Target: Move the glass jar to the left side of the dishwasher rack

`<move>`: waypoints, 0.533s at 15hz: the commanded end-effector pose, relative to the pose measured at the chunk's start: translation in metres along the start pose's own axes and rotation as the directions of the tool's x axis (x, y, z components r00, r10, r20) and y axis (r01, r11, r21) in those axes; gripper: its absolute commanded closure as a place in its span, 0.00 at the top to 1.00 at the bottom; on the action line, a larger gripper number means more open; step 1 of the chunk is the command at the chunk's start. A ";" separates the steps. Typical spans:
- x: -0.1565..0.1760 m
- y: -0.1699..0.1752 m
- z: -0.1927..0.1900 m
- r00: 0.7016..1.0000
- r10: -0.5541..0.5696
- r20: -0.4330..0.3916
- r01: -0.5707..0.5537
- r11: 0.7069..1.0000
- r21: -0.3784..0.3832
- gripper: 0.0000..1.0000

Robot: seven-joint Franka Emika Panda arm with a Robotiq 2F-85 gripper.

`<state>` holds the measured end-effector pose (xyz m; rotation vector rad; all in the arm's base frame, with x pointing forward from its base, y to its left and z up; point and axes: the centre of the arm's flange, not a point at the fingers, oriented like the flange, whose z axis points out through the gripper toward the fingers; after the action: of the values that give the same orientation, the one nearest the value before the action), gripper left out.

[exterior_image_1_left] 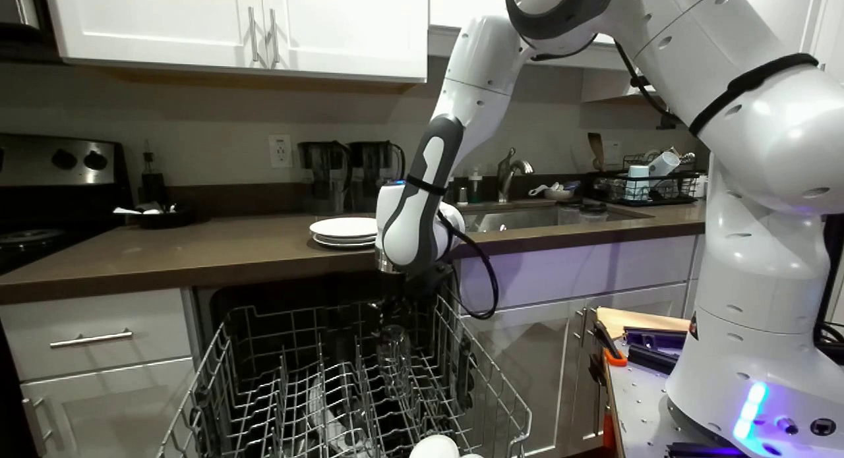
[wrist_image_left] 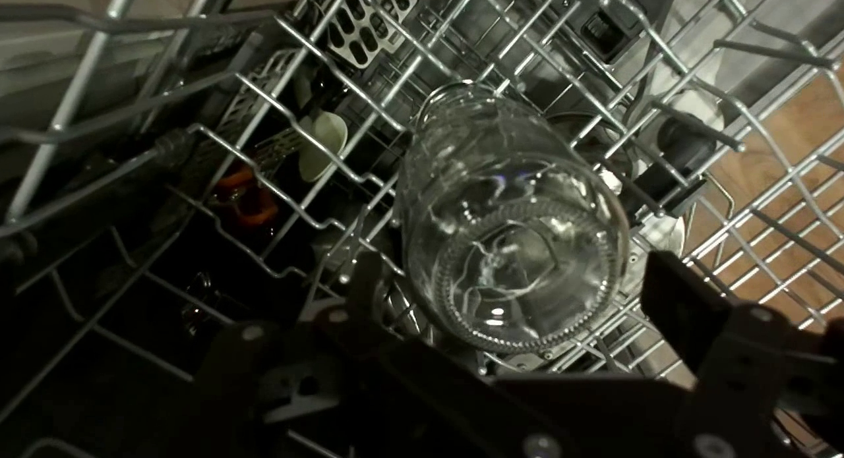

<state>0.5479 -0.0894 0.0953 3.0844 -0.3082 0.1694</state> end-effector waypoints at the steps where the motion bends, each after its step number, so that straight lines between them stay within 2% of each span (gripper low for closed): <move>1: 0.008 0.001 0.015 1.000 -0.003 0.027 0.003 1.000 0.025 1.00; 8: 0.010 -0.003 0.033 0.997 -0.008 0.081 0.005 1.000 0.030 1.00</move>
<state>0.5539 -0.0857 0.0697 3.1053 -0.3100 0.0937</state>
